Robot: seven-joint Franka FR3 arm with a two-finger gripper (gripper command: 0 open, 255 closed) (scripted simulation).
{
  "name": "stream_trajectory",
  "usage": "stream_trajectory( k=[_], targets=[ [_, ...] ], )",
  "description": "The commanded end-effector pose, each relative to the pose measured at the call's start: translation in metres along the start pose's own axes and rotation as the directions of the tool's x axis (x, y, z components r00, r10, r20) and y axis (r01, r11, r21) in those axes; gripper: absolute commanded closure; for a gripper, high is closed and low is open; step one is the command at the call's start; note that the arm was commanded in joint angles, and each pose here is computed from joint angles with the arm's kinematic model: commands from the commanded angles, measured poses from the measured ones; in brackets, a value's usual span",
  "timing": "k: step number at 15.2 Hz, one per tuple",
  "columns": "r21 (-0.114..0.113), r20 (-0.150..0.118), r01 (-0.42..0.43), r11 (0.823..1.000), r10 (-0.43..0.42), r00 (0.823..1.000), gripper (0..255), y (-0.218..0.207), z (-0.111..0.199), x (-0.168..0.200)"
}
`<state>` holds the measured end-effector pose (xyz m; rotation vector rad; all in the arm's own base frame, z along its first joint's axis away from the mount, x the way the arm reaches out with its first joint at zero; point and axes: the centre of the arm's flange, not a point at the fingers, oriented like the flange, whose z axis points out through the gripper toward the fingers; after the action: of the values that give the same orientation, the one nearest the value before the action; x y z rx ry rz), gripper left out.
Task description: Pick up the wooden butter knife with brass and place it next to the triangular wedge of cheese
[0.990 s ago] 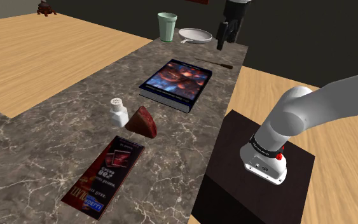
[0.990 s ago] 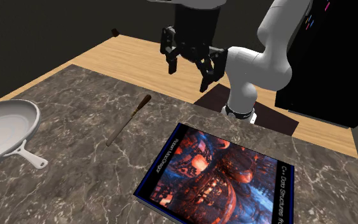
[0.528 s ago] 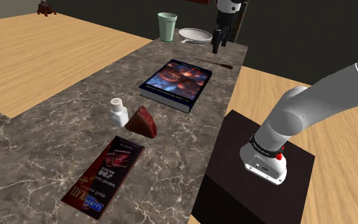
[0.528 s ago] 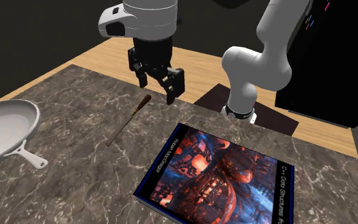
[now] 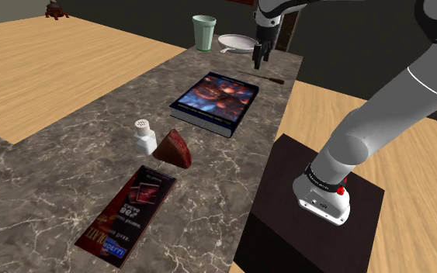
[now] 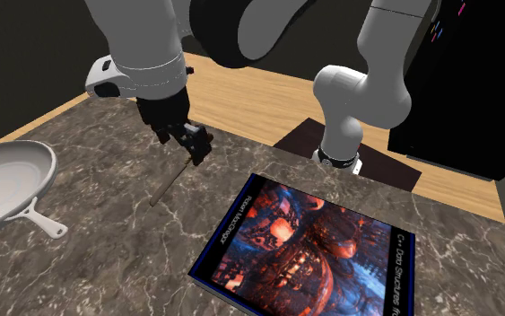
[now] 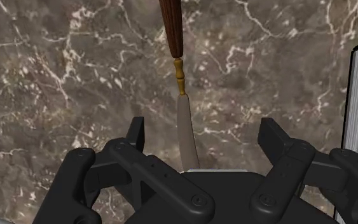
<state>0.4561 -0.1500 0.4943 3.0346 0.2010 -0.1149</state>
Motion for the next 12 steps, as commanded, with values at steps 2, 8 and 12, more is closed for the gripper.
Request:
stream_trajectory(
  k=[2,8,12],
  targets=[
    [-0.002,0.006,0.006,1.0,-0.006,1.0,0,0.01,0.021,0.006],
    [-0.002,0.006,0.006,1.0,-0.006,1.0,0,0.01,0.051,0.006],
    [-0.002,0.006,0.006,1.0,-0.006,1.0,0,0.01,0.051,0.006]
  ],
)
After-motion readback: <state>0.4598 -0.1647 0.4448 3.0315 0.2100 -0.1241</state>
